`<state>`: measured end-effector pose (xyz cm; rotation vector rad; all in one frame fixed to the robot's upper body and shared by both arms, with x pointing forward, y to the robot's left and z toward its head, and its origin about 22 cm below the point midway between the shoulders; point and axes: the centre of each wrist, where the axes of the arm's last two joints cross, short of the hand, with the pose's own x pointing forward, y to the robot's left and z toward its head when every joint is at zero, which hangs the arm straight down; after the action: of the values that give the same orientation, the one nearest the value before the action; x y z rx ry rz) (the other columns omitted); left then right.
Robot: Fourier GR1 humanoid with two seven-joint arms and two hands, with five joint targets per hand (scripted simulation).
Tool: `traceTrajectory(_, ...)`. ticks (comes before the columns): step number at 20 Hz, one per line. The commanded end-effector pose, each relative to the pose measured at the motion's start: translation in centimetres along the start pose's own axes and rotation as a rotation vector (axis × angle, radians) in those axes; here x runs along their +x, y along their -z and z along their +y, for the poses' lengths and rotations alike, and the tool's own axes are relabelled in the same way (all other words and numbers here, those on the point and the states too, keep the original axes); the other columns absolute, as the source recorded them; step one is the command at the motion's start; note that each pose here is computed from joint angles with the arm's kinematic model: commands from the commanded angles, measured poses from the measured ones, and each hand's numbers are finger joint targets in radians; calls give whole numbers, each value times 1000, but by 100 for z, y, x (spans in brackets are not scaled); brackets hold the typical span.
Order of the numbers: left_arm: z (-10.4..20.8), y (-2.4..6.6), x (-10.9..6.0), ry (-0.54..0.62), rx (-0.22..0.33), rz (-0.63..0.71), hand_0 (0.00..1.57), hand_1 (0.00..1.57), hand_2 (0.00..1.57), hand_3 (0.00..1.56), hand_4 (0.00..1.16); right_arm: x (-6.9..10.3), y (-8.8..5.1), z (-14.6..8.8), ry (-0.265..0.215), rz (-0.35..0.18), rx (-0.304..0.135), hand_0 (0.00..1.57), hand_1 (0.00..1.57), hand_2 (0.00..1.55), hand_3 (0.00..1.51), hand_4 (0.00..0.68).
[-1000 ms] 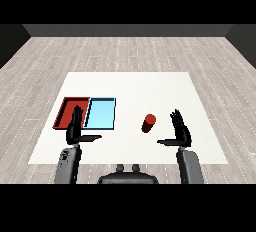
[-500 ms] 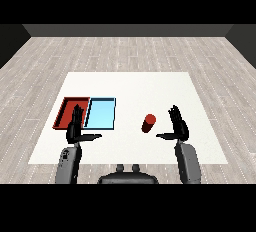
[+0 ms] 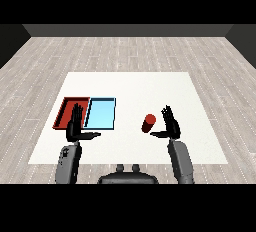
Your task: Pick the red can and put it in the red box
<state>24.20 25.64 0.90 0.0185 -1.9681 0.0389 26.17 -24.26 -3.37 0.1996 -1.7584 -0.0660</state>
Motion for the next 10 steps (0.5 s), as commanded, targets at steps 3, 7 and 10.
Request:
traceTrajectory(3,82,-44,-64,-14,16,10,0,0,0,0,0,-144,-49,160,28,6,-7,0,0,0,0,0)
traceTrajectory(7,-67,-85,26,4,24,-2,0,0,0,0,0,-433,139,-59,61,21,-15,0,0,0,0,0)
traceTrajectory(10,38,-57,44,-11,0,-8,0,0,0,0,0,-323,98,51,69,18,-10,0,0,0,0,0)
